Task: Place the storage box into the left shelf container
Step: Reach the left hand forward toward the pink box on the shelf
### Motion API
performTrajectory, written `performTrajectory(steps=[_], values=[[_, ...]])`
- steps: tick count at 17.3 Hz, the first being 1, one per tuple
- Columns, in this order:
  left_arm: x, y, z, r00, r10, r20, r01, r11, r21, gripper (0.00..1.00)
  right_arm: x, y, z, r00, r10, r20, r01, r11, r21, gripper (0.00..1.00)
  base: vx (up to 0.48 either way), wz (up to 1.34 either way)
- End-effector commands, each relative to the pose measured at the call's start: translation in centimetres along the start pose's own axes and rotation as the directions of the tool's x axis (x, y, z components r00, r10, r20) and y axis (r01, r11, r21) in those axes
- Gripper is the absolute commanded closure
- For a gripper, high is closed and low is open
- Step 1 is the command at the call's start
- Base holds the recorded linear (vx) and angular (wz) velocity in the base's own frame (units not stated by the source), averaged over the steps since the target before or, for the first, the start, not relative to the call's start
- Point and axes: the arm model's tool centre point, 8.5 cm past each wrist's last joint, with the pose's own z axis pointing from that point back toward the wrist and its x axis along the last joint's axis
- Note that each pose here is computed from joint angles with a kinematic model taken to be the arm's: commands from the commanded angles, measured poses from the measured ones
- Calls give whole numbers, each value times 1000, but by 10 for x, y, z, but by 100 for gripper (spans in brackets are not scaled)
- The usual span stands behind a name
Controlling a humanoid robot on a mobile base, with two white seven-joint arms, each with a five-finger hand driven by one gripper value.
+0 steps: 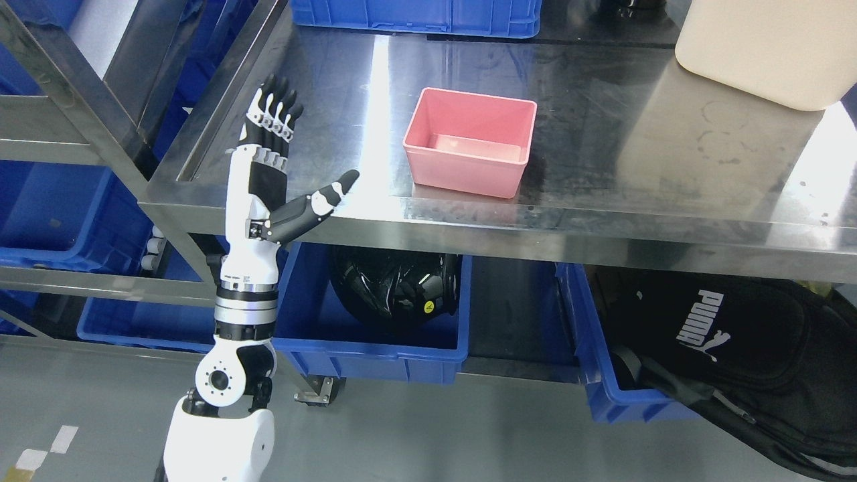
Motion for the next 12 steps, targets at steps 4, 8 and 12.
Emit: performTrajectory(steps=[4, 8, 12], values=[[37, 58, -25, 984, -129, 125, 136, 990, -46, 0, 0, -11, -1, 1000, -4, 8, 4, 1000, -18, 0, 0, 0], [93, 76, -100, 931, -247, 268, 282, 954, -100, 0, 0, -11, -1, 1000, -4, 8, 4, 1000, -18, 0, 0, 0], [68, 41, -113, 842, -484, 236, 525, 639, -562, 0, 0, -11, -1, 1000, -4, 8, 4, 1000, -18, 0, 0, 0]])
